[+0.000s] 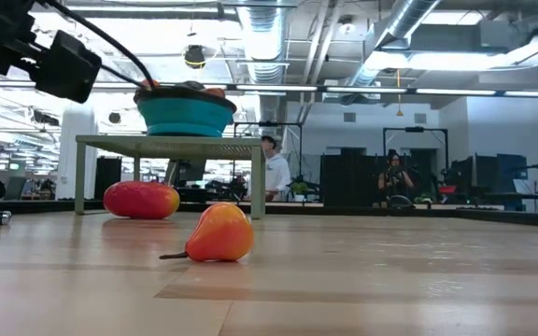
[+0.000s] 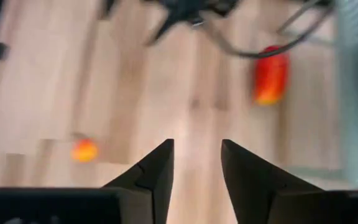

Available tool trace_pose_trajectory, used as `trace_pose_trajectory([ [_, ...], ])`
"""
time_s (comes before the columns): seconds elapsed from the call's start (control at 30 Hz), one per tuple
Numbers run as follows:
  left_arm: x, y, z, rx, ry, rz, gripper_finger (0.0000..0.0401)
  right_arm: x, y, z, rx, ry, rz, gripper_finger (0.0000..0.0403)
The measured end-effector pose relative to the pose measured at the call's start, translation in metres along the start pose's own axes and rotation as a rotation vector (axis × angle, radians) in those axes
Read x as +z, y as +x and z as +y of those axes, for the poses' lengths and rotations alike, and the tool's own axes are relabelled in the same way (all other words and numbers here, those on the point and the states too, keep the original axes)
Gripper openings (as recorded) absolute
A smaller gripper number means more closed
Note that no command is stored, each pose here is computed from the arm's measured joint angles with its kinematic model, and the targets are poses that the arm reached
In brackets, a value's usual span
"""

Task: Pick & Place Fruit
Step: Put the orange peach into the blue strainer bowl on the shelf

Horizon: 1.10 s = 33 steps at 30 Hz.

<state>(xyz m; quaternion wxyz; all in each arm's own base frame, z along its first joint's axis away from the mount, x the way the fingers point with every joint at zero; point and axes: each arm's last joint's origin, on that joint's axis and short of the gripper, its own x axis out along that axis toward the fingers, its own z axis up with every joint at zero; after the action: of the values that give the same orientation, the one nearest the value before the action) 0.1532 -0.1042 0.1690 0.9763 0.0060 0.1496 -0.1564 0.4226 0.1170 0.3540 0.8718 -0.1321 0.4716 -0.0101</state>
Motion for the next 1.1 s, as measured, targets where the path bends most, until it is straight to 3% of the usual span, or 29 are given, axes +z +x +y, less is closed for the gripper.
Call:
trace_pose_trajectory([
  [0.23,-0.001,0.014,-0.002,-0.01,0.06,0.06,0.0259,-0.019,0.004,0.084,-0.124,0.15,0.086,0.0106],
  [0.43,0.015,0.056,-0.002,-0.093,0.039,0.136,0.0262,-0.044,0.023,0.143,-0.25,0.372,0.133,0.0099],
  [0.57,0.015,0.088,-0.002,-0.185,0.074,0.207,0.0285,-0.066,0.034,0.177,-0.355,0.535,0.159,0.0097],
  [0.8,0.007,0.151,0.003,-0.192,0.091,0.288,0.0329,-0.098,0.037,0.236,-0.433,0.863,-0.025,0.0097],
  [1.0,0.002,0.18,0.01,-0.2,0.111,0.306,0.0319,-0.12,0.04,0.267,-0.443,1.084,-0.182,0.0097],
  [1.1,0.0,0.181,0.017,-0.172,0.083,0.317,0.0306,-0.127,0.047,0.278,-0.437,1.15,-0.211,0.0097],
])
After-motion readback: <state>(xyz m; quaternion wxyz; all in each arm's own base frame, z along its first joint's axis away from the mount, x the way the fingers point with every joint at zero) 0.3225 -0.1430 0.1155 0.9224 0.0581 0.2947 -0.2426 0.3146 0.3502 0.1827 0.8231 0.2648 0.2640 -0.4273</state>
